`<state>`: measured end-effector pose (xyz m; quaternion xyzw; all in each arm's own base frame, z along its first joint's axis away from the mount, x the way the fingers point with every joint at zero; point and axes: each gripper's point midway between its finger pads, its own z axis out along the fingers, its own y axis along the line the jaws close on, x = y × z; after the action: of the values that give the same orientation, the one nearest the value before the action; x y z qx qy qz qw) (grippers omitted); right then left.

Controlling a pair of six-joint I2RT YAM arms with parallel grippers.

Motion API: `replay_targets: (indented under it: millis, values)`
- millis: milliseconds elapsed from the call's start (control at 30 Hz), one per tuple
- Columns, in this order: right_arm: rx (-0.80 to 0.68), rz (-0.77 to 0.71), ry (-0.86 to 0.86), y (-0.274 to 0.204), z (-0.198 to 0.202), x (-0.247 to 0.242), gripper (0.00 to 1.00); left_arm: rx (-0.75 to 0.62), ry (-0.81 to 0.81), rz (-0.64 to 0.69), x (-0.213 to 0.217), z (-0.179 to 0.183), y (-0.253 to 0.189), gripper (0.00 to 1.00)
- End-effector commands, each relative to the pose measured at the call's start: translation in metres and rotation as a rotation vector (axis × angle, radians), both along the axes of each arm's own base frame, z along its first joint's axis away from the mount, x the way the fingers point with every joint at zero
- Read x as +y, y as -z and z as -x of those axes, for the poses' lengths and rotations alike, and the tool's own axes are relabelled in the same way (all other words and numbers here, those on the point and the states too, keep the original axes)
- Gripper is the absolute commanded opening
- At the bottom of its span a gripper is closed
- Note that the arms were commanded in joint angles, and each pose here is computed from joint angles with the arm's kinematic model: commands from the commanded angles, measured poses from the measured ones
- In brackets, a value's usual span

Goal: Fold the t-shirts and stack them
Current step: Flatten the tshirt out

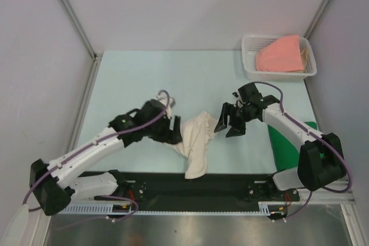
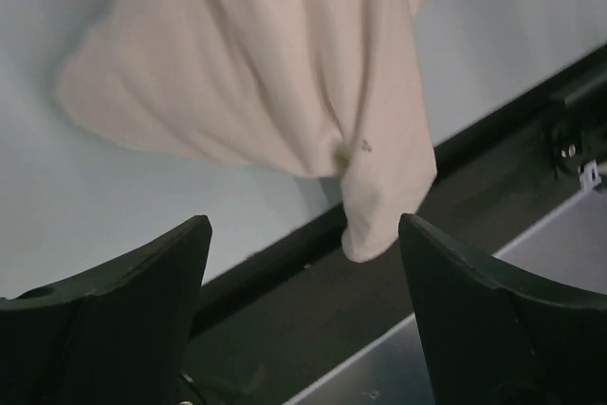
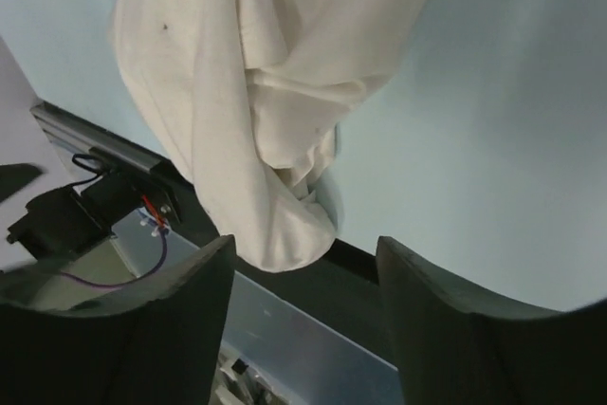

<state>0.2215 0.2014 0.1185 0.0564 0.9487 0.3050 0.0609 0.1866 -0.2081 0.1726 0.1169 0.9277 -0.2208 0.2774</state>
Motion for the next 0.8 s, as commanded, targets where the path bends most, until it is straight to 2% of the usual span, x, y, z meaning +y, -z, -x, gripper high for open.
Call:
replay_targets:
  millis: [0,33,100,233,333,500,567,600,700,733,767]
  values:
    - [-0.034,-0.057,-0.038,0.003,0.003,0.005,0.7,0.08,0.148,0.139,-0.055,0.034,0.021,0.89]
    - [-0.025,-0.076,-0.009,0.003,-0.002,0.004,0.74,0.089,0.171,0.162,-0.065,0.038,0.027,0.91]
    - [-0.037,-0.104,0.01,0.006,-0.013,0.006,0.75,0.141,0.213,0.186,-0.083,0.048,0.046,0.93]
    - [-0.029,-0.146,0.02,0.011,-0.028,0.008,0.66,0.152,0.254,0.143,-0.097,0.056,0.065,0.92]
    - [-0.013,-0.196,0.01,0.019,-0.034,0.016,0.59,0.201,0.282,0.149,-0.108,0.066,0.083,0.84]
    - [-0.029,-0.193,0.013,0.03,-0.054,0.022,0.61,0.247,0.272,0.116,-0.112,0.07,0.101,0.82]
    - [-0.011,-0.188,0.013,0.036,-0.057,0.022,0.61,0.263,0.273,0.103,-0.113,0.072,0.106,0.76]
    - [-0.006,-0.189,0.015,0.037,-0.06,0.023,0.59,0.27,0.276,0.105,-0.115,0.073,0.107,0.7]
    - [0.012,-0.177,0.007,0.048,-0.061,0.027,0.57,0.275,0.261,0.094,-0.114,0.071,0.112,0.59]
    - [0.012,-0.167,0.011,0.053,-0.064,0.026,0.5,0.264,0.244,0.075,-0.111,0.068,0.115,0.54]
    - [0.01,-0.162,0.016,0.055,-0.067,0.026,0.44,0.26,0.237,0.065,-0.108,0.067,0.116,0.39]
